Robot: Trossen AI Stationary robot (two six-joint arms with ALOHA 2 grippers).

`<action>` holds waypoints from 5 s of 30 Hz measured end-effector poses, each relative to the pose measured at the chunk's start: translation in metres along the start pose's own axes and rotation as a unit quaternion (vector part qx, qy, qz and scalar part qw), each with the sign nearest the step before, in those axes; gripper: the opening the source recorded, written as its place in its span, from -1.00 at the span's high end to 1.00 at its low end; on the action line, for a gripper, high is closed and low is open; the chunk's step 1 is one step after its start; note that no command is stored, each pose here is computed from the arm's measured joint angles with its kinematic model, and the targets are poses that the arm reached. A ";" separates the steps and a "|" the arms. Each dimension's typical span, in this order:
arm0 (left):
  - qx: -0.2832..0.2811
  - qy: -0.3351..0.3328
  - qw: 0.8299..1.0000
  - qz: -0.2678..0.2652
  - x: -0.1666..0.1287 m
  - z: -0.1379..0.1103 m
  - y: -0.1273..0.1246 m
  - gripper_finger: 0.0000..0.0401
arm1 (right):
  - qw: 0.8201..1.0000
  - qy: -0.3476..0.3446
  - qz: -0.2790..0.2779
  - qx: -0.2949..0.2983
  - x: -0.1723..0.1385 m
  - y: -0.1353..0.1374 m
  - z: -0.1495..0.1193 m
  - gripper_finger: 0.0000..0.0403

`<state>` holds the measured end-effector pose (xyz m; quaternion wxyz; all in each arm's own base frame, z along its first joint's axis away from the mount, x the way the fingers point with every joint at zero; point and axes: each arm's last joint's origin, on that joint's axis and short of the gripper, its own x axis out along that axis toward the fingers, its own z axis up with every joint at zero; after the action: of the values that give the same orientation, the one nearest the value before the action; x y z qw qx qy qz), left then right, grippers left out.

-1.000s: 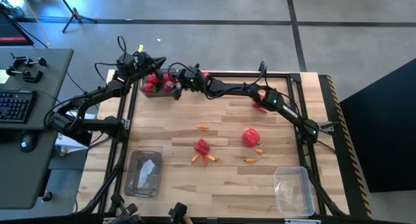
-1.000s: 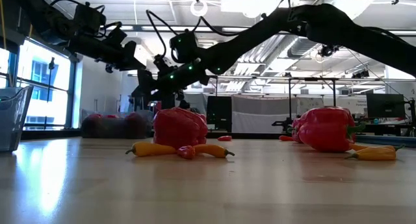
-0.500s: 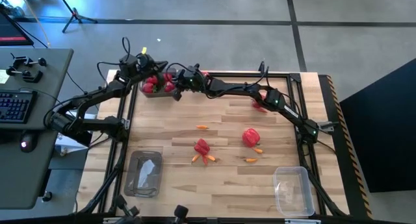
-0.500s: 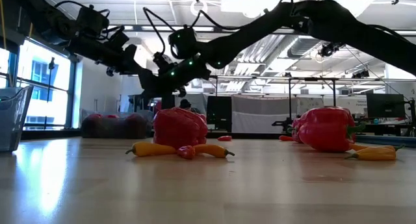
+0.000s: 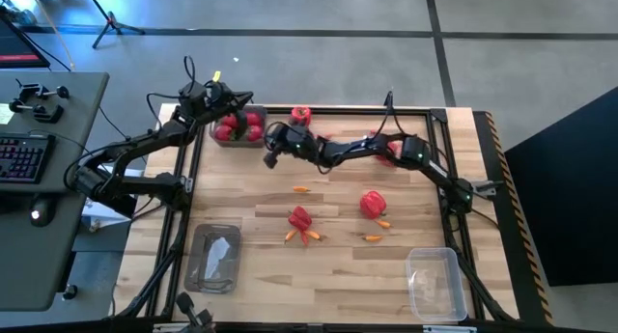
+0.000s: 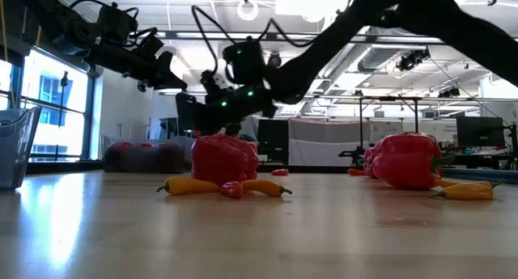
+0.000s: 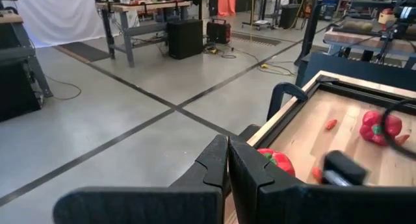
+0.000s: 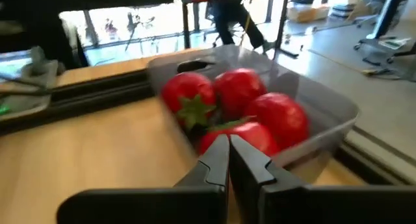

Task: Sort produce into baskets
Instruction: Put the red bell pepper into the transparent bin

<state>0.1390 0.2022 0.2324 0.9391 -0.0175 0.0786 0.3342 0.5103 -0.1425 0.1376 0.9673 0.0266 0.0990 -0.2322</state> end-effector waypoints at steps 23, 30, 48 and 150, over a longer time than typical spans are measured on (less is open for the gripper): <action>0.076 0.054 0.985 -0.144 0.008 -0.011 -0.052 1.00 | 0.996 0.049 -0.022 -0.066 -0.089 -0.023 0.050 1.00; 0.078 0.065 0.978 -0.180 0.009 -0.014 -0.070 1.00 | 0.998 0.063 -0.017 0.007 -0.126 -0.026 0.020 1.00; 0.086 0.102 0.941 -0.310 0.013 -0.032 -0.125 1.00 | 0.991 0.125 0.049 -0.011 -0.216 0.008 0.018 1.00; 0.107 0.115 0.928 -0.339 0.002 -0.035 -0.161 1.00 | 0.354 0.910 -0.080 0.201 -0.388 0.069 -0.003 -0.34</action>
<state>0.2376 0.0759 0.1945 0.9773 0.0188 0.2102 -0.0189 0.2028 0.0919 0.2141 0.2288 0.4067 0.8706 -0.1558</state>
